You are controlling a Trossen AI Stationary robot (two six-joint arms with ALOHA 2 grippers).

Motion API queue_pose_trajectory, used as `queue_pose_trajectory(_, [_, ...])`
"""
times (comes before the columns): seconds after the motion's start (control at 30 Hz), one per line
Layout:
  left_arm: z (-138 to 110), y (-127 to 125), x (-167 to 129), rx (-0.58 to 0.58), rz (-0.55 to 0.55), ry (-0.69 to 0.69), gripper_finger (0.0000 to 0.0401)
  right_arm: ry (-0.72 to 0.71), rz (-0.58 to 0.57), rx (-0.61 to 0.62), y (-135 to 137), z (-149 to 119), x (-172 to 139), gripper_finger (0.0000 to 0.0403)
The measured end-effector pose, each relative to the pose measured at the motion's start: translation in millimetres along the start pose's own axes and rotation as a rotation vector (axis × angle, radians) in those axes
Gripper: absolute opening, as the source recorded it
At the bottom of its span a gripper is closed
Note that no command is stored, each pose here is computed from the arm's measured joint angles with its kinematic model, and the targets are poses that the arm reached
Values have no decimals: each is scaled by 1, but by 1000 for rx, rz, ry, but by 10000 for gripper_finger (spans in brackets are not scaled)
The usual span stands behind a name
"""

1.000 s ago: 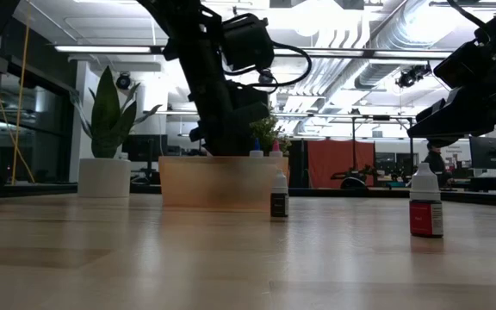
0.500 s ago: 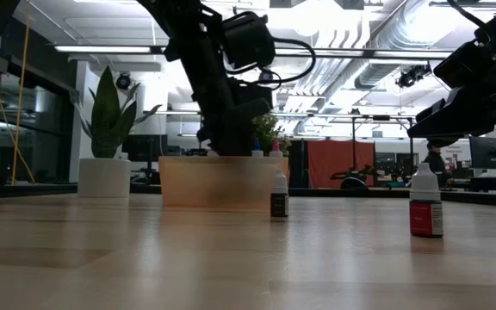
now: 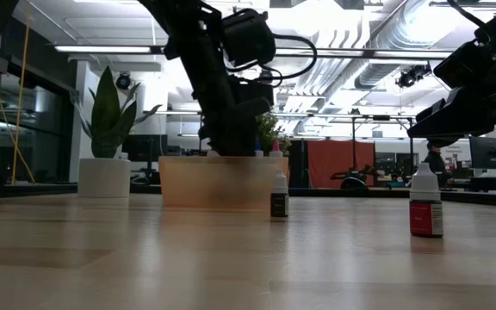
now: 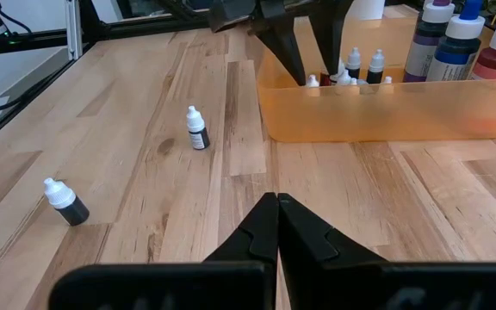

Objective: Pick & Place food coloring
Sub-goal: Put the small red food coloring bottle into the orange bin

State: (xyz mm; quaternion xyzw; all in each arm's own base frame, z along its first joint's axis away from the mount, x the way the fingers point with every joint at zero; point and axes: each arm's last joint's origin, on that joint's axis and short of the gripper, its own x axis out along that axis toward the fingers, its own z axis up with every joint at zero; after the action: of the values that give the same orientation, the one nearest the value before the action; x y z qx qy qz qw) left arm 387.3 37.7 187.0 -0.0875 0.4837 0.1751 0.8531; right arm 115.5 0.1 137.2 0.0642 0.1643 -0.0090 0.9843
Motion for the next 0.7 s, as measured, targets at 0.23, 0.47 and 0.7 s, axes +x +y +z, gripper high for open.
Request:
queue_pose_trajectory(0.23, [8,-5,-6,28,-11,-30,189,0,0,0,0,0,0,0])
queue_pose_trajectory(0.47, [20,-11,-22,81,-26,-99,189,0,0,0,0,0,0,0])
queue_pose_trajectory(0.7, [26,-14,-54,78,-25,-185,189,-2,1,0,0,0,0,0])
